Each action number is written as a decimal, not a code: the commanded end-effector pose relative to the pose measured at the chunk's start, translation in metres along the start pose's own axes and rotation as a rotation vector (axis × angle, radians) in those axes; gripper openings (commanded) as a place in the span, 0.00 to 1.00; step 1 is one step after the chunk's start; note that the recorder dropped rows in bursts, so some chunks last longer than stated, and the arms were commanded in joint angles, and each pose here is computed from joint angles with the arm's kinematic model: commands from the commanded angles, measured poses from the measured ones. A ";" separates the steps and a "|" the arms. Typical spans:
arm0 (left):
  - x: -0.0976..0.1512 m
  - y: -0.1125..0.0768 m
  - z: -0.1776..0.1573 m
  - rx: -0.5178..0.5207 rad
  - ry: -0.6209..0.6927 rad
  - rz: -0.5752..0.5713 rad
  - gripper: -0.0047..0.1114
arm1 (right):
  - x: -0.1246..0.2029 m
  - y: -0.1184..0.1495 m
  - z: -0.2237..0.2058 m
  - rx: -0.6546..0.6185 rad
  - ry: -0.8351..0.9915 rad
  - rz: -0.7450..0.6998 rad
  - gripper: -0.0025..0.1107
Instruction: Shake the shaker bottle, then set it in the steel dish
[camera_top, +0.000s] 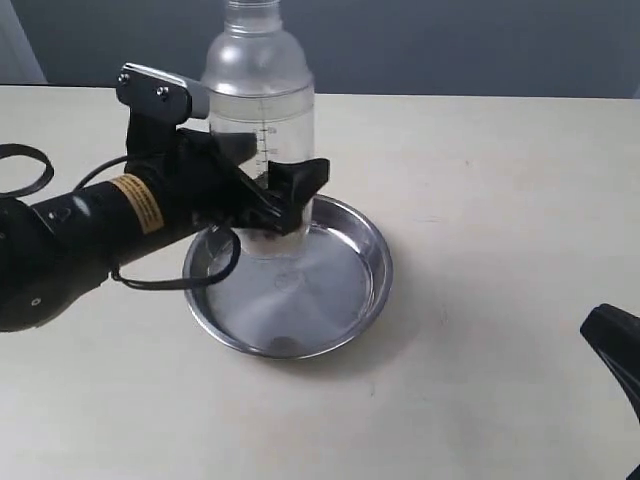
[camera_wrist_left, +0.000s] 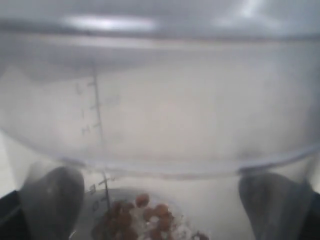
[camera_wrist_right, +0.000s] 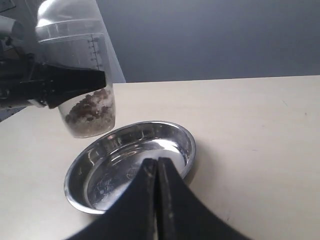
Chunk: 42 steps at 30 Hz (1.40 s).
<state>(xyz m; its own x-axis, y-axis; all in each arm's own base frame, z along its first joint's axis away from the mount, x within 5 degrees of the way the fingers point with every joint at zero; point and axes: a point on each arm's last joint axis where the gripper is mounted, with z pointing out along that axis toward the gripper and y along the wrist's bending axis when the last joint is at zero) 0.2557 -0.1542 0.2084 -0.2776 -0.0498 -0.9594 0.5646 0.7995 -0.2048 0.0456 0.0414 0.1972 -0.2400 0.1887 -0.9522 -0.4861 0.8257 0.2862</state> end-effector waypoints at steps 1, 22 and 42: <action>-0.014 -0.023 -0.003 0.162 -0.048 0.075 0.04 | 0.000 -0.001 0.000 0.006 -0.003 -0.008 0.01; 0.028 -0.018 -0.003 0.112 0.035 0.058 0.04 | 0.001 0.001 0.000 -0.009 0.007 -0.005 0.01; -0.026 -0.015 -0.016 -0.013 0.013 0.149 0.04 | 0.001 0.001 0.000 -0.009 0.007 -0.004 0.01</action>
<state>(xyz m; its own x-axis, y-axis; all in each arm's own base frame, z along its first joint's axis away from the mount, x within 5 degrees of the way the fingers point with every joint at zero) 0.2430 -0.1619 0.2406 -0.1460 0.0283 -0.9889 0.6214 0.7805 -0.0694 0.0448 0.0426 0.1965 -0.2499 0.1824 -0.9509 -0.4973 0.8185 0.2877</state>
